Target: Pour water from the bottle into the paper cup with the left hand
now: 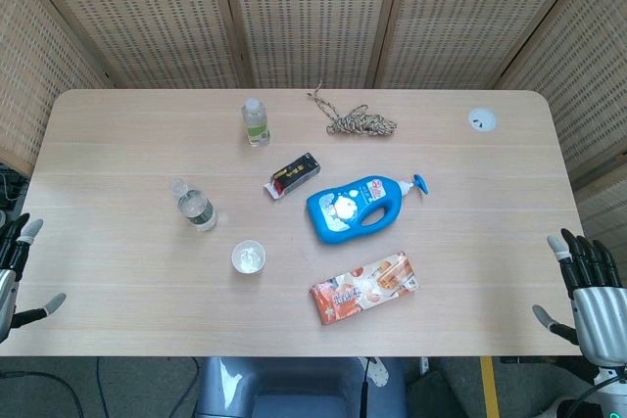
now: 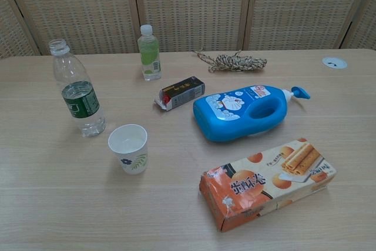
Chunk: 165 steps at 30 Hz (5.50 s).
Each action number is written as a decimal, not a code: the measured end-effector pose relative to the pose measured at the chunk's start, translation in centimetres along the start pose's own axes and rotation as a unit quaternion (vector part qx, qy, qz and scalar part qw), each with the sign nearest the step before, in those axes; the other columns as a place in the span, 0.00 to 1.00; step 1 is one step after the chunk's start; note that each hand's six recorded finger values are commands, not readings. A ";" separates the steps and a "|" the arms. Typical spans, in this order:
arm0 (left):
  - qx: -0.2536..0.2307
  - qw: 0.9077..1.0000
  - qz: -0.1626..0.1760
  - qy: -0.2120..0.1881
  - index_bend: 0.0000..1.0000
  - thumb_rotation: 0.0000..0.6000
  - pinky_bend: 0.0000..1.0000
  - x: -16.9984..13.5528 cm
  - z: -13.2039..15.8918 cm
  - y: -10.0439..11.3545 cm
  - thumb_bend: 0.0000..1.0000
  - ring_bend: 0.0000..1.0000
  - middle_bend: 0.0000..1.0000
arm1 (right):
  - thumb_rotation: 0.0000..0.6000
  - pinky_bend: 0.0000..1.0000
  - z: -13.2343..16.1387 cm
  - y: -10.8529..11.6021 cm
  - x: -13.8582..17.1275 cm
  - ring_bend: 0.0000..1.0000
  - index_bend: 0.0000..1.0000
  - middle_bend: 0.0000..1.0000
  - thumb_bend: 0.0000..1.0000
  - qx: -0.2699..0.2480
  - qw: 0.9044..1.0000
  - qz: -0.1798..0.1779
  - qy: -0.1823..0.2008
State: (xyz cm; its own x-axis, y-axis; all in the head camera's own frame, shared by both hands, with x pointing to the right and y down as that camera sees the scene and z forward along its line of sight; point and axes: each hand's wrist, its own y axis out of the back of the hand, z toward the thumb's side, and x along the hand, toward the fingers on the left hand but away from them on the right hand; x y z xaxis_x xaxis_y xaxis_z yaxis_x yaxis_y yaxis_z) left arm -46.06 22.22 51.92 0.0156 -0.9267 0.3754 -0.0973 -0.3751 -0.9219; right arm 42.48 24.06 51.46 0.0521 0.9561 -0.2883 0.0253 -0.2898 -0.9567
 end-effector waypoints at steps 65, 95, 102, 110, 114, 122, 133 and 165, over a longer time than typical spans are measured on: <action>-0.447 0.875 -0.185 -0.037 0.00 1.00 0.00 21.7 11.1 -20.4 0.00 0.00 0.00 | 1.00 0.00 -2.5 -1.2 -2.0 0.00 0.00 0.00 0.00 -0.007 0.998 0.029 -0.046; -0.481 0.860 -0.162 -0.055 0.66 1.00 0.38 22.9 10.9 -18.2 0.58 0.35 0.53 | 1.00 0.00 -2.2 -1.1 -1.9 0.00 0.00 0.00 0.00 -0.012 0.999 0.026 -0.034; -0.375 0.906 -0.165 -0.108 0.66 1.00 0.38 23.3 9.5 -13.6 0.58 0.35 0.53 | 1.00 0.00 -2.0 -0.8 -1.7 0.00 0.00 0.00 0.00 -0.014 0.999 0.021 -0.030; -0.233 0.947 -0.169 -0.144 0.66 1.00 0.38 22.9 8.6 -10.3 0.58 0.35 0.53 | 1.00 0.00 -1.8 -0.6 -1.5 0.00 0.00 0.00 0.00 -0.013 0.999 0.019 -0.027; -0.151 0.960 -0.176 -0.156 0.66 1.00 0.38 22.5 8.4 -10.2 0.58 0.35 0.53 | 1.00 0.00 -1.7 -0.4 -1.4 0.00 0.00 0.00 0.00 -0.013 0.999 0.014 -0.026; -0.047 0.963 -0.202 -0.174 0.66 1.00 0.38 20.8 8.8 -11.7 0.57 0.35 0.53 | 1.00 0.00 -1.8 -0.2 -1.2 0.00 0.00 0.00 0.00 -0.012 1.000 0.010 -0.026; 0.023 0.955 -0.226 -0.190 0.66 1.00 0.38 20.2 9.6 -13.6 0.58 0.35 0.53 | 1.00 0.00 -2.3 0.1 -1.1 0.00 0.00 0.00 0.00 -0.015 0.999 0.006 -0.035; 0.147 0.928 -0.253 -0.229 0.67 1.00 0.36 19.4 13.1 -16.5 0.58 0.35 0.53 | 1.00 0.00 -2.7 0.4 -0.9 0.00 0.00 0.00 0.00 -0.023 0.999 0.003 -0.040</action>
State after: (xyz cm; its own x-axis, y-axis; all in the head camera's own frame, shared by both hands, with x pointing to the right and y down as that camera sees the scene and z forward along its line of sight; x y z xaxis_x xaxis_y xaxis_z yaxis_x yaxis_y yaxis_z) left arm -31.14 10.17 73.12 0.4134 -0.5165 0.7499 0.3136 -0.6924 -0.6498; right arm 45.17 22.95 51.41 -0.0273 0.9542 -0.2979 0.0719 -0.2954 -0.9527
